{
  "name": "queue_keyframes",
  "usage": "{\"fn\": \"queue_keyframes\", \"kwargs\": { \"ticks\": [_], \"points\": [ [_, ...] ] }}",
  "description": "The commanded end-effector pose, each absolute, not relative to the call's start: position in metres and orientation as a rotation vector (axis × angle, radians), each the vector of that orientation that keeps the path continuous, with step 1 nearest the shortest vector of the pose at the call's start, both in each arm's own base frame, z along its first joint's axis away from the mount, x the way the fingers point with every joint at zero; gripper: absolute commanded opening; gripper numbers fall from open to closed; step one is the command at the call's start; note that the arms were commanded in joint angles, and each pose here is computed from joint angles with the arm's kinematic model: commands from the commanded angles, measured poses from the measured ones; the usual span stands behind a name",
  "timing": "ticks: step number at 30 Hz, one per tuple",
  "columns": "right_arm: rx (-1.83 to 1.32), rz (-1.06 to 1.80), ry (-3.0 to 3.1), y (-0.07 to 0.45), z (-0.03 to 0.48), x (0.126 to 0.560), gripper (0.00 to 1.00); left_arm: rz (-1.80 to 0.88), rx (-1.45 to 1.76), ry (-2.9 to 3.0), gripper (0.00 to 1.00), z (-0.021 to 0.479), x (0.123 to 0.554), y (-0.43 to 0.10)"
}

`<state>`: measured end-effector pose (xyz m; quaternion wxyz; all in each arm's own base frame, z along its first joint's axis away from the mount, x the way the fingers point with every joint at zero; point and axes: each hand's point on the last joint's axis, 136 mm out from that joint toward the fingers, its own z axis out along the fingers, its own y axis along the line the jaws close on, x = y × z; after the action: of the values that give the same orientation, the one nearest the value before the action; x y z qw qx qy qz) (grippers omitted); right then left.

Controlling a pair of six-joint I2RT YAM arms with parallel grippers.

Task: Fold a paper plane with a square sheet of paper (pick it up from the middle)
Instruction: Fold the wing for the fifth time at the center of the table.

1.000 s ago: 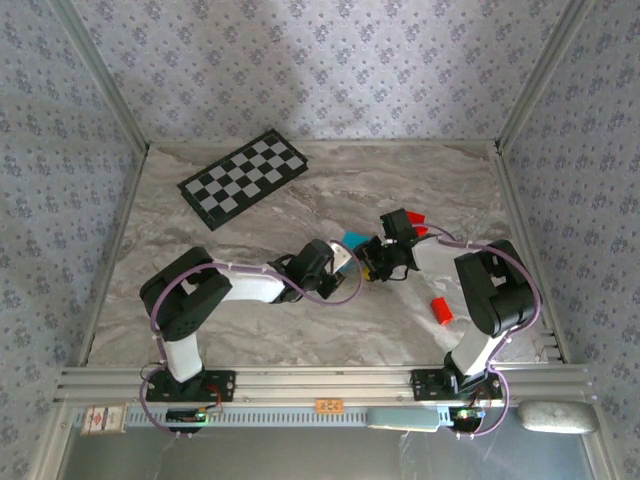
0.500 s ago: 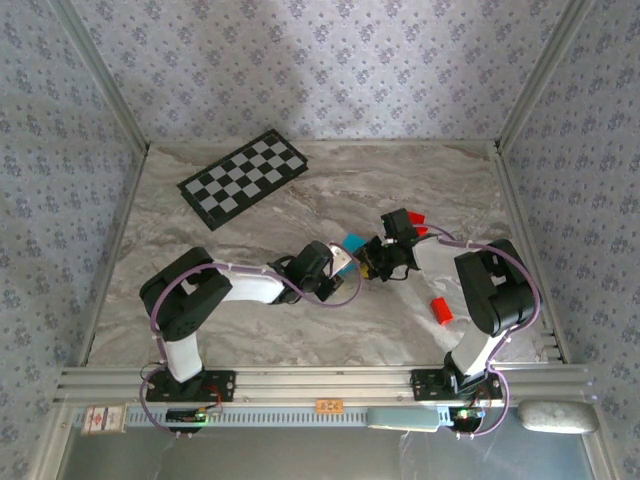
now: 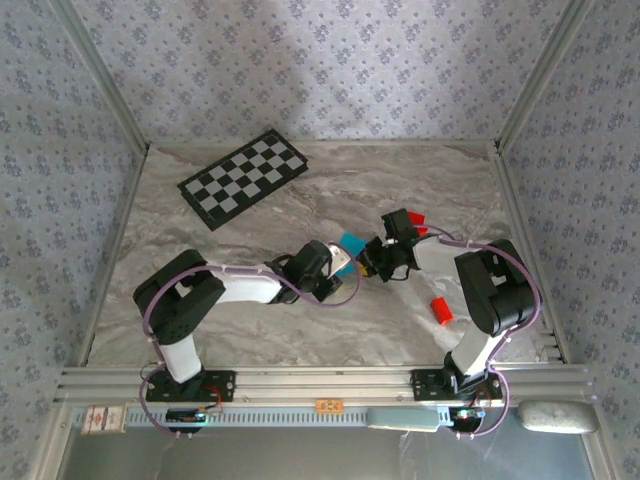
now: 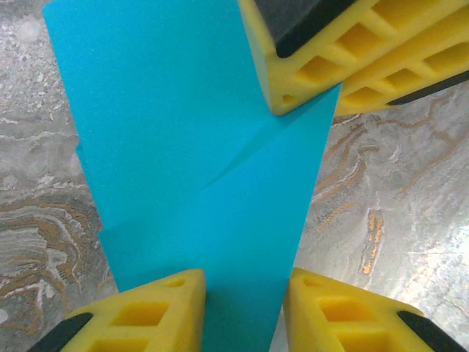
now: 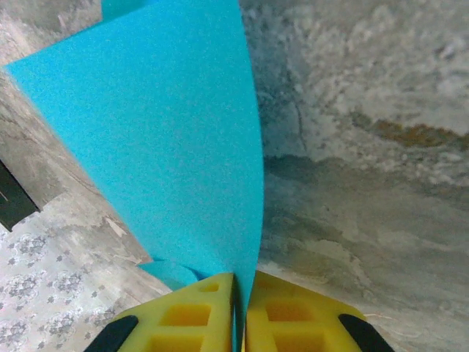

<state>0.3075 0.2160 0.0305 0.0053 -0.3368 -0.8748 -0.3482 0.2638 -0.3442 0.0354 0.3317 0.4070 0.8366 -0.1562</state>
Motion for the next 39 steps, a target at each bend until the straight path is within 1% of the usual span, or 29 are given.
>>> {"fn": "queue_keyframes", "kwargs": {
  "ticks": [1,6,10,16,17,18,21,27,29,32,39],
  "points": [
    [-1.045,-1.075,-2.767,0.215,0.036,0.310,0.12,-0.434,1.075,2.198,0.33,0.043,0.257,-0.344],
    [-1.038,-1.085,-2.764,0.216,0.037,0.311,0.11,-0.423,1.080,2.222,0.32,0.034,0.256,-0.342],
    [-1.032,-1.090,-2.760,0.217,0.038,0.310,0.11,-0.423,1.082,2.221,0.25,0.033,0.256,-0.343],
    [-1.010,-1.106,-2.763,0.219,0.042,0.311,0.16,-0.439,1.073,2.216,0.18,0.035,0.258,-0.343],
    [-1.007,-1.106,-2.764,0.220,0.043,0.312,0.17,-0.444,1.072,2.216,0.17,0.035,0.258,-0.342],
    [-0.999,-1.103,-2.766,0.220,0.043,0.312,0.23,-0.453,1.071,2.214,0.15,0.037,0.258,-0.343],
    [-0.982,-1.102,-2.777,0.220,0.046,0.313,0.34,-0.486,1.058,2.218,0.10,0.041,0.259,-0.343],
    [-0.945,-1.115,-2.829,0.215,0.057,0.320,0.55,-0.614,0.984,2.260,0.02,0.050,0.261,-0.341],
    [-0.925,-1.127,-2.858,0.213,0.062,0.324,0.59,-0.663,0.944,2.288,0.00,0.052,0.263,-0.340],
    [-0.877,-1.157,-2.911,0.208,0.071,0.330,0.63,-0.734,0.879,2.329,0.00,0.055,0.266,-0.338],
    [-0.659,-1.255,-3.058,0.206,0.091,0.339,0.67,-0.945,0.726,2.435,0.00,0.059,0.267,-0.342]
  ]
}}
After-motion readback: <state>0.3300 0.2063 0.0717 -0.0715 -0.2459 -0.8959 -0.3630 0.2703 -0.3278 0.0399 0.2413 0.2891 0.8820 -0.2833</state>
